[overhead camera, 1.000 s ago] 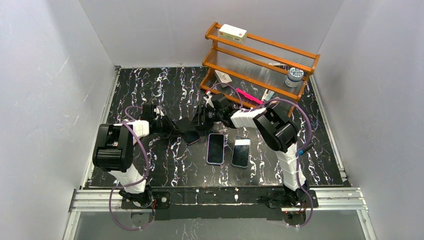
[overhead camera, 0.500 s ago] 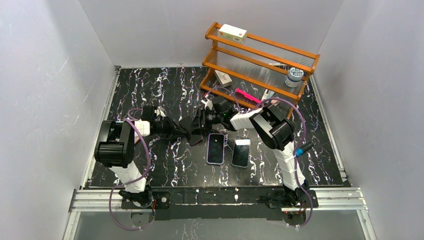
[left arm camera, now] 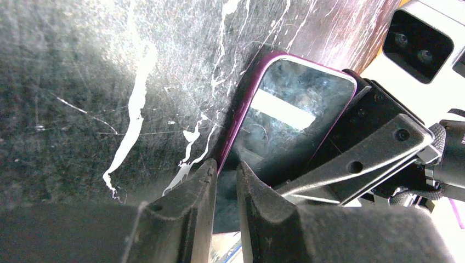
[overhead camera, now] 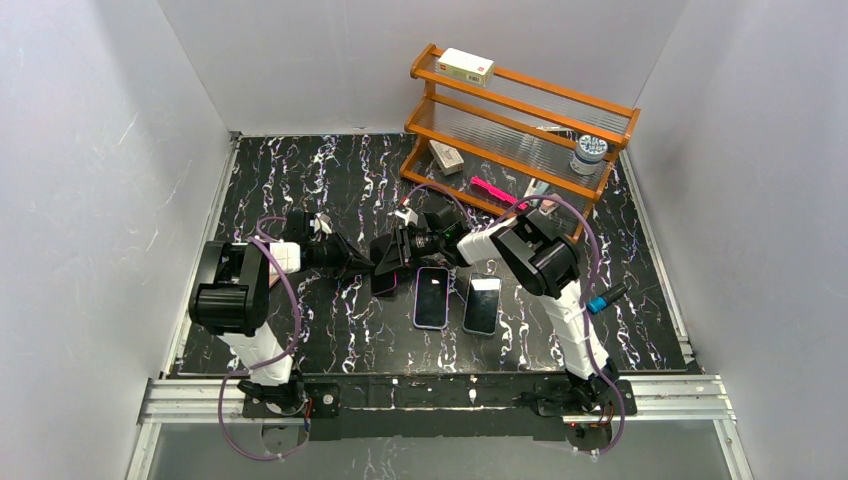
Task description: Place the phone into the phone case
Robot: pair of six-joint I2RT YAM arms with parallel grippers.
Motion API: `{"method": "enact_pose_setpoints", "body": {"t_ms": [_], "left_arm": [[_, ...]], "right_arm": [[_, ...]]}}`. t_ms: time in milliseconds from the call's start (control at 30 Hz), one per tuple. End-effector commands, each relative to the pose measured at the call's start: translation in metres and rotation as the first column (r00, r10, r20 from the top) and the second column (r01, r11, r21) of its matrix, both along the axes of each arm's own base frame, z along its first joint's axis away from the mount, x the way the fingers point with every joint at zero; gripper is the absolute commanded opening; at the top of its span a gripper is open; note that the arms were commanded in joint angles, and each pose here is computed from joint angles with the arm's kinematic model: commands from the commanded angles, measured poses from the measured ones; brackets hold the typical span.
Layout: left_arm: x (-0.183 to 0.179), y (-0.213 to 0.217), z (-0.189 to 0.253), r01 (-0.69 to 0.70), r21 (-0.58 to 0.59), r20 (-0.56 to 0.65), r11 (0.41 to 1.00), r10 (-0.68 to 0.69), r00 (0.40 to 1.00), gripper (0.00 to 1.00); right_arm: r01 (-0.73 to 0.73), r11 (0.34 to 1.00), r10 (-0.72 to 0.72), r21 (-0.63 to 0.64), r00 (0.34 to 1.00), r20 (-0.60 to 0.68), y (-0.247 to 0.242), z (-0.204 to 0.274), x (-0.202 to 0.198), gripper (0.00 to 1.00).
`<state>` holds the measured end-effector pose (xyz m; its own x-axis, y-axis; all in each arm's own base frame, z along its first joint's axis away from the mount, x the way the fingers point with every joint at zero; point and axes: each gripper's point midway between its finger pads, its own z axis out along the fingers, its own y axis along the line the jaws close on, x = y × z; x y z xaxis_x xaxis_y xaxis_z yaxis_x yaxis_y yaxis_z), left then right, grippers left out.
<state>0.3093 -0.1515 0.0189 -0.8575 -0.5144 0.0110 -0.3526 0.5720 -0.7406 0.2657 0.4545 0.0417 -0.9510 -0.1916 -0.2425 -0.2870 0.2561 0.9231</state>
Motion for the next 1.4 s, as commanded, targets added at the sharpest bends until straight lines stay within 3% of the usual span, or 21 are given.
{"method": "enact_pose_setpoints", "body": {"t_ms": [0, 233, 433, 467, 600, 667, 767, 867, 967, 1100, 1167, 1267, 1367], "left_arm": [[-0.03, 0.01, -0.027, 0.0, 0.111, -0.102, 0.994, 0.011, 0.995, 0.2], [-0.038, 0.017, -0.032, 0.0, 0.154, -0.111, 0.988, 0.017, 0.994, 0.2], [-0.036, 0.021, -0.021, -0.023, 0.176, -0.076, 0.984, 0.037, 0.996, 0.22], [-0.035, 0.023, -0.016, -0.028, 0.193, -0.064, 0.981, 0.041, 0.997, 0.25], [-0.025, 0.044, 0.016, -0.061, 0.32, 0.014, 0.945, 0.059, 0.998, 0.59], [-0.018, 0.061, 0.033, -0.116, 0.403, 0.063, 0.908, 0.099, 0.993, 0.67], [-0.007, 0.088, 0.057, -0.242, 0.502, 0.156, 0.83, 0.188, 0.97, 0.7], [-0.004, 0.133, 0.076, -0.434, 0.604, 0.272, 0.668, 0.339, 0.901, 0.69], [-0.01, 0.173, 0.093, -0.597, 0.642, 0.372, 0.481, 0.486, 0.791, 0.7], [-0.014, 0.215, 0.105, -0.643, 0.713, 0.405, 0.278, 0.586, 0.702, 0.68], [-0.014, 0.236, 0.097, -0.626, 0.75, 0.376, 0.213, 0.641, 0.669, 0.66], [-0.011, 0.256, 0.082, -0.614, 0.763, 0.31, 0.201, 0.719, 0.622, 0.64], [0.006, 0.263, 0.068, -0.609, 0.754, 0.278, 0.247, 0.72, 0.636, 0.6]], "right_arm": [[-0.063, 0.994, 0.059, 0.092, 0.997, 0.052, 0.009, 0.022, -0.008, 0.3], [-0.077, 0.987, 0.072, 0.141, 0.996, 0.044, 0.011, 0.03, -0.011, 0.2], [-0.042, 0.99, 0.036, 0.135, 0.998, 0.042, 0.004, 0.035, -0.009, 0.05], [-0.025, 0.991, 0.02, 0.131, 0.999, 0.04, 0.001, 0.035, -0.007, 0.03], [0.02, 0.989, -0.029, 0.147, 0.998, 0.056, -0.01, 0.051, 0.0, 0.01], [0.036, 0.987, -0.046, 0.158, 0.997, 0.059, -0.013, 0.058, 0.005, 0.01], [0.03, 0.982, -0.043, 0.187, 0.997, 0.063, -0.016, 0.074, 0.007, 0.01], [0.023, 0.979, -0.038, 0.203, 0.997, 0.069, -0.018, 0.086, 0.005, 0.01], [0.02, 0.977, -0.037, 0.214, 0.996, 0.079, -0.02, 0.095, 0.001, 0.01], [0.006, 0.975, -0.026, 0.221, 0.996, 0.089, -0.025, 0.105, -0.005, 0.01], [0.001, 0.976, -0.022, 0.217, 0.995, 0.092, -0.028, 0.107, -0.009, 0.01], [0.011, 0.979, -0.033, 0.205, 0.994, 0.101, -0.033, 0.108, -0.013, 0.01], [0.018, 0.979, -0.041, 0.204, 0.993, 0.108, -0.036, 0.111, -0.015, 0.01]]}}
